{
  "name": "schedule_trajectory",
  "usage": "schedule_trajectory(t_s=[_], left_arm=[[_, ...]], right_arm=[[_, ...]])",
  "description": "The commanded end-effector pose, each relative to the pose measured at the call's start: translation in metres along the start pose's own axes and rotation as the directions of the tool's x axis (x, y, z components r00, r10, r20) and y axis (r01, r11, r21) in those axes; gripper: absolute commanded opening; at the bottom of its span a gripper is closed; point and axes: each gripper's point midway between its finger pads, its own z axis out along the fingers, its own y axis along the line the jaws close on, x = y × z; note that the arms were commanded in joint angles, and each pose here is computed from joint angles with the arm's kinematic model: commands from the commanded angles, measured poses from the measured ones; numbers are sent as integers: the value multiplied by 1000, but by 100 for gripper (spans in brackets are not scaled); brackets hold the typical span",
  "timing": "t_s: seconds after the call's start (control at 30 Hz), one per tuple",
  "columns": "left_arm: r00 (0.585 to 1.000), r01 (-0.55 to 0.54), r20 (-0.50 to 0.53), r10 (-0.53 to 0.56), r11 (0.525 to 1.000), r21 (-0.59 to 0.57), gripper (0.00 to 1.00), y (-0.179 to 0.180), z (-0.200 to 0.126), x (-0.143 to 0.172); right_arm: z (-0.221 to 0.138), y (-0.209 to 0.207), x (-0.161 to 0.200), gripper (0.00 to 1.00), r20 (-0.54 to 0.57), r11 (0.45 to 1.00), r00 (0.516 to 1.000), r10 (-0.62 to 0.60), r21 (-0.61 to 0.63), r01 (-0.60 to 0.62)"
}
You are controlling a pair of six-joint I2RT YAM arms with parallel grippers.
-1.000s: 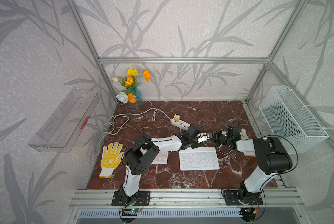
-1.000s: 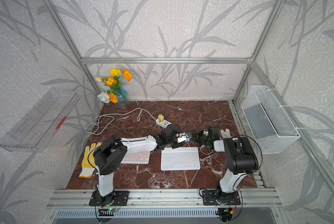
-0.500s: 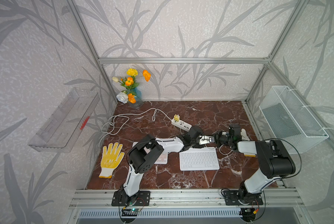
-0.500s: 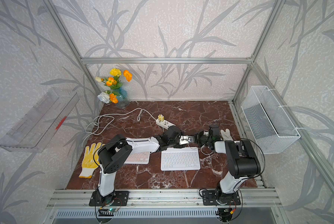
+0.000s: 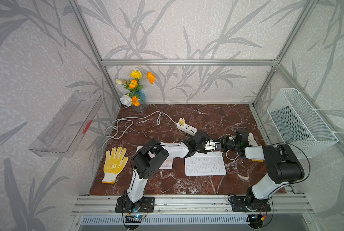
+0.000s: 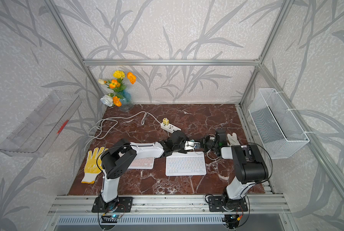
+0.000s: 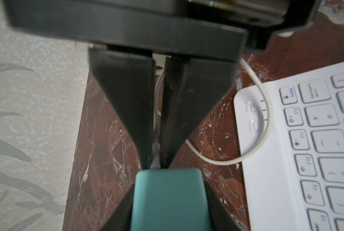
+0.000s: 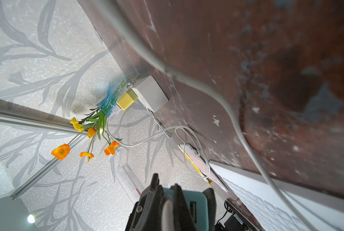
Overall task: Unplug the wireless keyboard
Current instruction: Remove the power cord from the plug.
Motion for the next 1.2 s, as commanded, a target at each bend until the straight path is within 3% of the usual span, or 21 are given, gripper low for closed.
schedule_trajectory(t_s=[0.0, 0.17, 0.23, 0.4, 0.57, 0.77, 0.97, 1.17], left_arm=[[999, -34, 17, 33, 999, 35, 38, -12, -1, -5], [1000, -12, 9, 12, 1000, 15, 9, -8, -2, -9], [1000, 10, 2, -10, 1000, -25, 4, 1, -2, -9], [992, 107, -50, -115, 983, -146, 2, 33, -2, -7], [979, 174, -83, -187, 974, -145, 2, 41, 0, -2], [988, 127, -68, -140, 977, -174, 0, 38, -4, 3], [982, 187, 23, -188, 948, -256, 0, 54, -22, -7], [980, 197, 25, -198, 945, -262, 0, 57, -21, -4]], right_arm=[[2, 2, 3, 0, -23, 1000, 1000, -17, -23, 16], [4, -3, 0, 0, -18, 1000, 1000, -1, -14, 0], [6, -9, -5, 0, -11, 1000, 1000, 20, -10, -20], [10, -24, -22, 0, 25, 994, 995, 97, -62, -95], [13, -33, -16, 0, 64, 994, 994, 91, -73, -86], [1, -17, -33, 0, 53, 996, 997, 64, -63, -61], [-11, -5, -60, 0, 61, 989, 993, 100, -118, -92], [-5, -18, -54, 0, 40, 990, 993, 109, -96, -104]])
